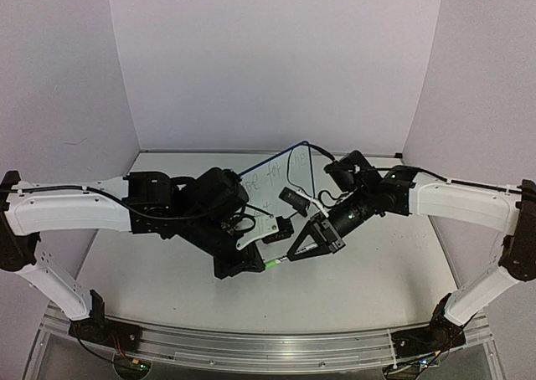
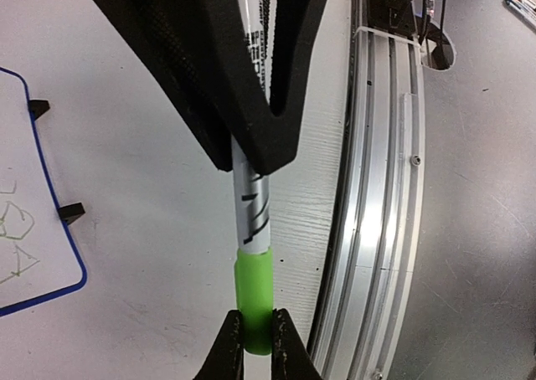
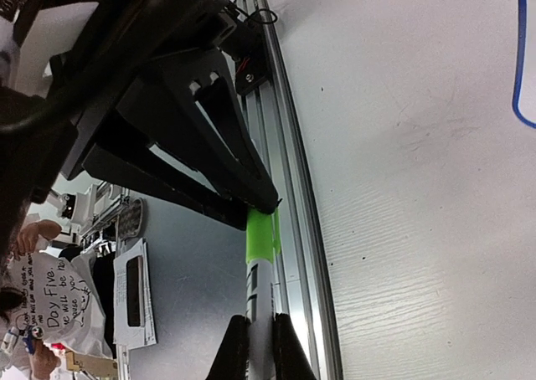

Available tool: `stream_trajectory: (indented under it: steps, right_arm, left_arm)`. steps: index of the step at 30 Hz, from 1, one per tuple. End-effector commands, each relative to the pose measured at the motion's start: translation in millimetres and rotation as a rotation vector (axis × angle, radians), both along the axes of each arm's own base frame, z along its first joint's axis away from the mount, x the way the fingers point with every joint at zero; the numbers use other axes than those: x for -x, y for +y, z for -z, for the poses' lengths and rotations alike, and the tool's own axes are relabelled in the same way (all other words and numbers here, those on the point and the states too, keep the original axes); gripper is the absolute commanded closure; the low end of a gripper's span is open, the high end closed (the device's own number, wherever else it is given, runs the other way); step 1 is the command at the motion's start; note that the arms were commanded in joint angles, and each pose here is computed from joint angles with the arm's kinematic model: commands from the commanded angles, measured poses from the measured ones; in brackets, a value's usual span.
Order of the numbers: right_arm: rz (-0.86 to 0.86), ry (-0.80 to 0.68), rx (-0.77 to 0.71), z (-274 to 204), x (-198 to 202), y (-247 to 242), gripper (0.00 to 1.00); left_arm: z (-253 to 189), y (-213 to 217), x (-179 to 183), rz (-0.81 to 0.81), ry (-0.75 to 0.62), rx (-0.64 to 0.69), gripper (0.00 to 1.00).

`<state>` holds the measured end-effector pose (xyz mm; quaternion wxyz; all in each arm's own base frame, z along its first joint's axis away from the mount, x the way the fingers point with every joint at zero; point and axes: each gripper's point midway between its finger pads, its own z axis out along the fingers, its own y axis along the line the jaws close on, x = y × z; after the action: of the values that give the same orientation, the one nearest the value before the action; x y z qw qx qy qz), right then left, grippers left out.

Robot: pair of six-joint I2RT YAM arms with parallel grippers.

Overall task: Write a sentence on the whiteboard
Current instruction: Insert the pen cap into the whiteboard marker.

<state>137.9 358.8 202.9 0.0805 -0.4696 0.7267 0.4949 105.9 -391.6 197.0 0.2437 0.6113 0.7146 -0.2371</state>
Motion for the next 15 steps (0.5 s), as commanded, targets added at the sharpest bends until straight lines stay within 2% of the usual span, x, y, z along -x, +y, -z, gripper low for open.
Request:
stream_trajectory:
  steps: [1, 6, 11, 15]
  right_arm:
    - [0.040, -0.047, -0.043, -5, -4, 9, 1.00]
    - [0.072, -0.027, -0.109, -17, -12, 10, 1.00]
    - [0.120, -0.054, -0.108, -19, -19, 7, 1.00]
    - [0.248, -0.127, -0.160, -35, -39, -5, 1.00]
  left_arm:
    - [-137, -11, -37, -0.126, -0.250, 0.405, 0.88]
    - [-138, 8, -48, -0.215, -0.281, 0.406, 0.67]
    - [-138, 18, -56, -0.274, -0.298, 0.399, 0.54]
    - [-140, 34, -76, -0.423, -0.250, 0.466, 0.44]
